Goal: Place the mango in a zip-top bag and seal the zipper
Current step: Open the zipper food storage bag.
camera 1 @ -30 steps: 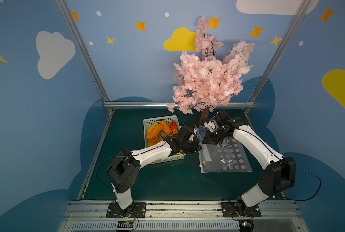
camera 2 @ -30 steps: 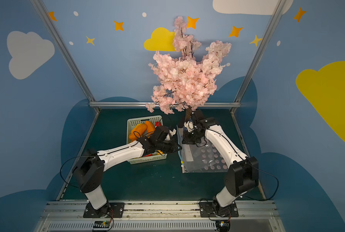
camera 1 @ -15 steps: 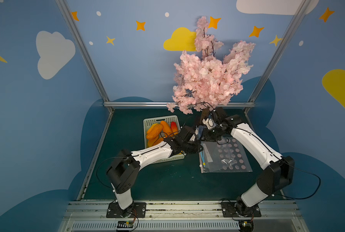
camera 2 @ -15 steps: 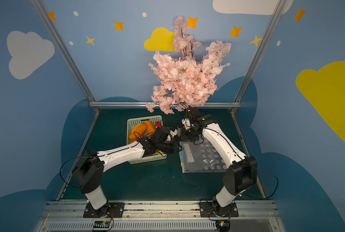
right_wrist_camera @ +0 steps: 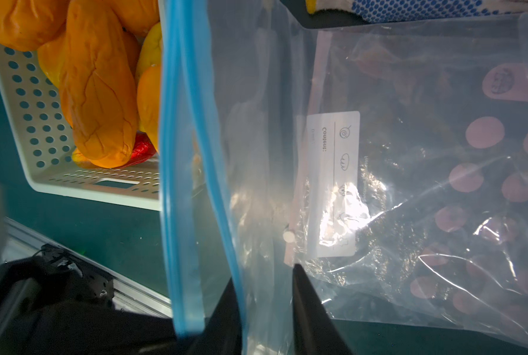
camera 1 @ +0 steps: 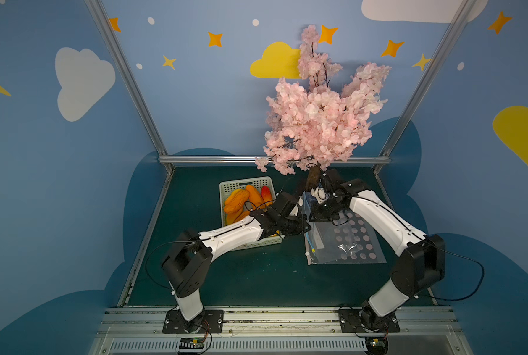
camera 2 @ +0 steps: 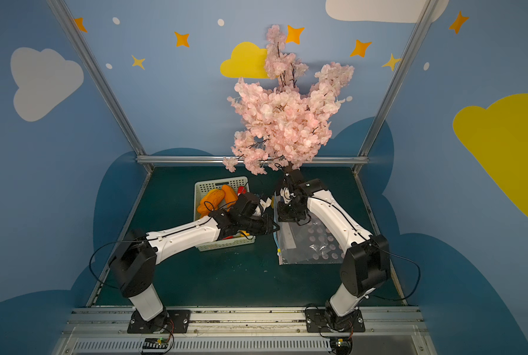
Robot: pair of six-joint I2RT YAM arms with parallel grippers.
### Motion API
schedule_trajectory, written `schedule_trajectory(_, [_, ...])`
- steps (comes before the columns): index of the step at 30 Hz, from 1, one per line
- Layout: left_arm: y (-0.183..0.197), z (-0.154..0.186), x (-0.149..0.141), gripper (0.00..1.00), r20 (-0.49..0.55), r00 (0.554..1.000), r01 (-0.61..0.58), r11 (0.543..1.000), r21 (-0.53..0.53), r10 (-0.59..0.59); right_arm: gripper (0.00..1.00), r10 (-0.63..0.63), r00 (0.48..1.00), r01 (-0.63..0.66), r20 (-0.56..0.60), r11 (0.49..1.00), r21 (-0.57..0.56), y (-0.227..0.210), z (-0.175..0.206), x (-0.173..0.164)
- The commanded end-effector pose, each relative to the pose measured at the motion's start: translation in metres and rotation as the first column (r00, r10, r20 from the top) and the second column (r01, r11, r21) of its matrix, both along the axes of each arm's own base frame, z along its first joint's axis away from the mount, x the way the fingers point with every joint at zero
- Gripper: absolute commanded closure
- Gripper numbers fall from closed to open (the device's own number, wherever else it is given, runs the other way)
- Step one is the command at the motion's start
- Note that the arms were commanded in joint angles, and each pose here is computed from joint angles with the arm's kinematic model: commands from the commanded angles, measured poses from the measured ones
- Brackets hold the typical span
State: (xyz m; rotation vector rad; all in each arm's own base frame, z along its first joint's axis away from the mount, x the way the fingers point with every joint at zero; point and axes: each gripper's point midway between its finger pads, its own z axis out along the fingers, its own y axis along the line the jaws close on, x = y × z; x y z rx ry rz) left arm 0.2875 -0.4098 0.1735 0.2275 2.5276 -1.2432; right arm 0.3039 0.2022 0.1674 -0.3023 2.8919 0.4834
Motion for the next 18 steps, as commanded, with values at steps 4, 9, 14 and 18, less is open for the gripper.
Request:
schedule_trajectory(4, [0.002, 0.038, -0.002, 0.97, 0.062, 0.998, 0.007, 0.999, -0.044, -0.004, 0.79, -0.014, 1.0, 0.014, 0.015, 0.999, -0.051, 0.0, -0.006, 0.0])
schedule_trajectory(9, [0.015, 0.031, -0.001, 0.97, 0.054, 0.998, -0.042, 0.999, 0.016, 0.042, 1.0, -0.073, 0.995, 0.081, 0.069, 0.991, -0.111, -0.02, 0.004, 0.002])
schedule_trajectory(14, [0.044, 0.0, 0.011, 0.97, -0.043, 0.983, -0.173, 0.974, 0.144, 0.181, 1.0, -0.123, 0.981, 0.149, 0.15, 0.973, -0.175, -0.046, 0.043, -0.003])
schedule_trajectory(18, [0.053, -0.005, 0.022, 0.97, -0.089, 0.963, -0.235, 0.956, 0.175, 0.253, 1.0, -0.149, 0.974, 0.18, 0.169, 0.967, -0.182, -0.053, 0.061, -0.012])
